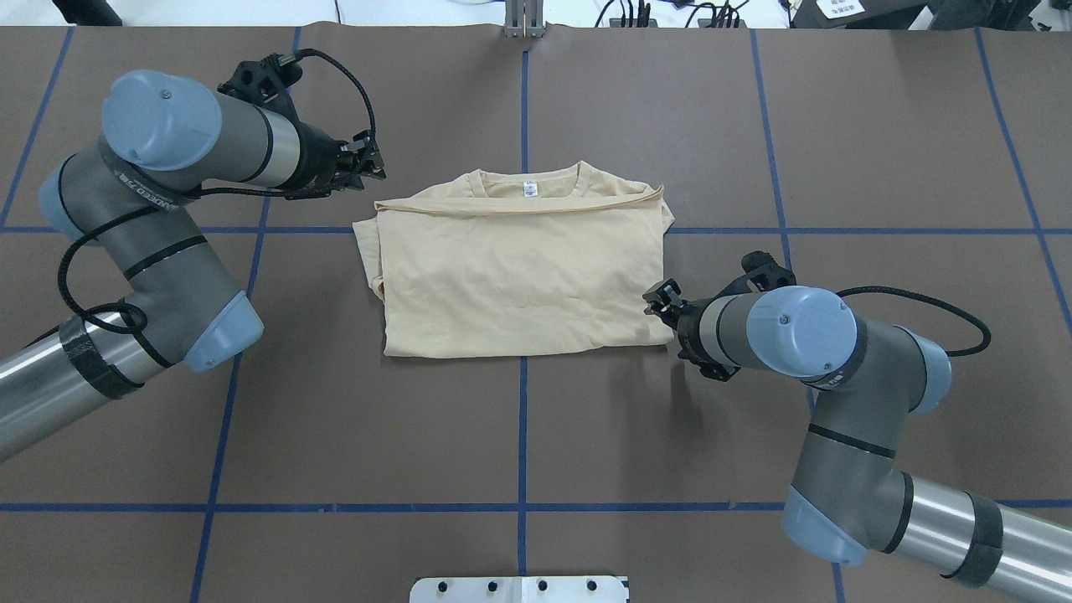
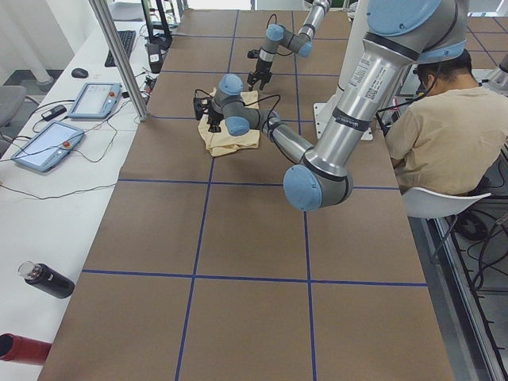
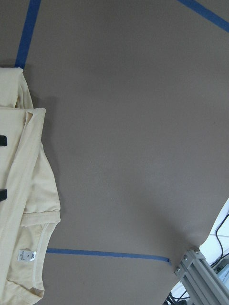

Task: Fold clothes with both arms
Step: 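Grasp the shirt's side edge with the right gripper and drag it nearer the robot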

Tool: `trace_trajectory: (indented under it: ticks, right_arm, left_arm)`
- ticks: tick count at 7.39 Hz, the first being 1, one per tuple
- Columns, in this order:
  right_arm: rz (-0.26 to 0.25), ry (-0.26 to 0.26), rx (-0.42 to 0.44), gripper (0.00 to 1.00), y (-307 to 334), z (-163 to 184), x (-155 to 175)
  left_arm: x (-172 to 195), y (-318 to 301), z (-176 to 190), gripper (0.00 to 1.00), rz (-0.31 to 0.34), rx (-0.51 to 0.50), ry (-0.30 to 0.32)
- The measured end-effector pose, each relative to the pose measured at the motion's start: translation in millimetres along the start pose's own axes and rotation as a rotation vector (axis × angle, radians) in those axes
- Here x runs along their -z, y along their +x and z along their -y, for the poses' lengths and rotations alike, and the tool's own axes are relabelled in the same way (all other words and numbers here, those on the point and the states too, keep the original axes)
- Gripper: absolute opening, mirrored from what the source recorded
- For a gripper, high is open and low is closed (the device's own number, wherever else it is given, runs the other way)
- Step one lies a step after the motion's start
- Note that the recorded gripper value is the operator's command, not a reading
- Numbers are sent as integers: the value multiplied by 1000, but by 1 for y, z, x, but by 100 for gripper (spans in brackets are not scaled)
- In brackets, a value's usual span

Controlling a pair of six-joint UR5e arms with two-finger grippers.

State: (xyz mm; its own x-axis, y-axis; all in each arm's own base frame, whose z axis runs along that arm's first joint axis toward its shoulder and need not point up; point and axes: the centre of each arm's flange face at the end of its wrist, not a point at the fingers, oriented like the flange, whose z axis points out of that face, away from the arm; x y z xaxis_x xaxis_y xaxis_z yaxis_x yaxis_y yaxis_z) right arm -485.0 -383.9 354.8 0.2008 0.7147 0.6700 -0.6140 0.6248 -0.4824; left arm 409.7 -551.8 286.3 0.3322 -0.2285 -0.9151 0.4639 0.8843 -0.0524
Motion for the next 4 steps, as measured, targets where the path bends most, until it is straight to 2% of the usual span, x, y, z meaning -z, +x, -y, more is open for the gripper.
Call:
trace_trajectory:
  ticks: [1,4]
  right_arm:
    - [0,-2,0,3,0,-2,0]
    - [2,-4,-1,0,1,-2,3]
  left_arm:
    - [0,0,0,41,0,0,0]
    - [0,0,0,41,0,1,1]
